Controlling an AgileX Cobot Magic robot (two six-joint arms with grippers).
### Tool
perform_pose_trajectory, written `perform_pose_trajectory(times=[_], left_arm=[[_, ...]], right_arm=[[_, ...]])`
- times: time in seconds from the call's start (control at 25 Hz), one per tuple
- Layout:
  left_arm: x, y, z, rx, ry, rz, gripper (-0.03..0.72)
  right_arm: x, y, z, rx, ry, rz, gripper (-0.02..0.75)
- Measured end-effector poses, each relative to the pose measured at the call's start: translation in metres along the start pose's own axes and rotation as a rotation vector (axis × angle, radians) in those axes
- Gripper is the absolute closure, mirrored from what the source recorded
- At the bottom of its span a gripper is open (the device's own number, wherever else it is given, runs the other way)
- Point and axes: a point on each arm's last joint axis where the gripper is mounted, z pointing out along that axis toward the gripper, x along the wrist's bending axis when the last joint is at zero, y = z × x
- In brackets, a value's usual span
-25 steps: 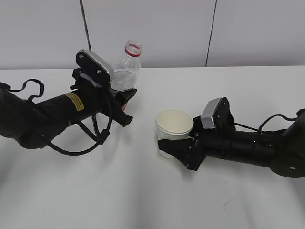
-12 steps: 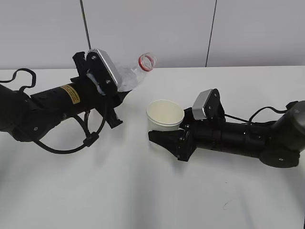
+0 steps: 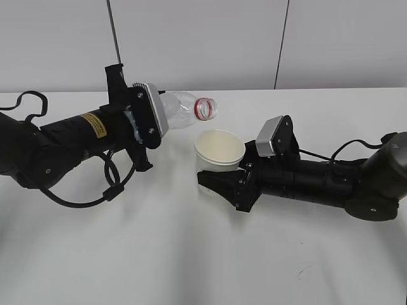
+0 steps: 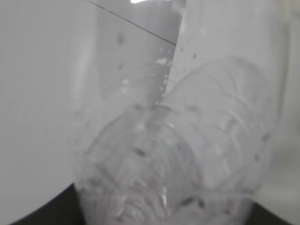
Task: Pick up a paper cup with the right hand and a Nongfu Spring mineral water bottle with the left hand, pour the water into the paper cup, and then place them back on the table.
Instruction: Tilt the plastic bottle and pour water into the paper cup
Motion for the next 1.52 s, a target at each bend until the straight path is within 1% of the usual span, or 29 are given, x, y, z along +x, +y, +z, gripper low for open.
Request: perform_pose_trajectory(times=[0.52, 0.8, 1.12, 1.32, 1.52], left_arm=[[0.002, -0.0013, -0.0001, 0.016, 0.02, 0.211, 0.365], [0.0033, -0.0008, -0.0001, 0.014, 0.035, 0.288, 0.365], [0.0057, -0.0028, -0.0005, 0.04, 0.06, 0.337, 0.365], [0.0063, -0.0026, -0.0005, 0.04, 0.067, 0.346, 0.365], [0.0079, -0.0026, -0.0007, 0.045, 0.084, 0.375, 0.365]], right_arm=[[0.004, -0.0015, -0.0002, 0.016, 0.044, -0.005, 0.195], [0.0063, -0.0023, -0.0002, 0.026, 0.072, -0.012, 0.195], [0.0077, -0.0029, -0.0004, 0.033, 0.088, -0.014, 0.195], [0.008, -0.003, -0.0004, 0.034, 0.09, -0.009, 0.195], [0.0081, -0.003, -0.0004, 0.035, 0.092, -0.008, 0.195]])
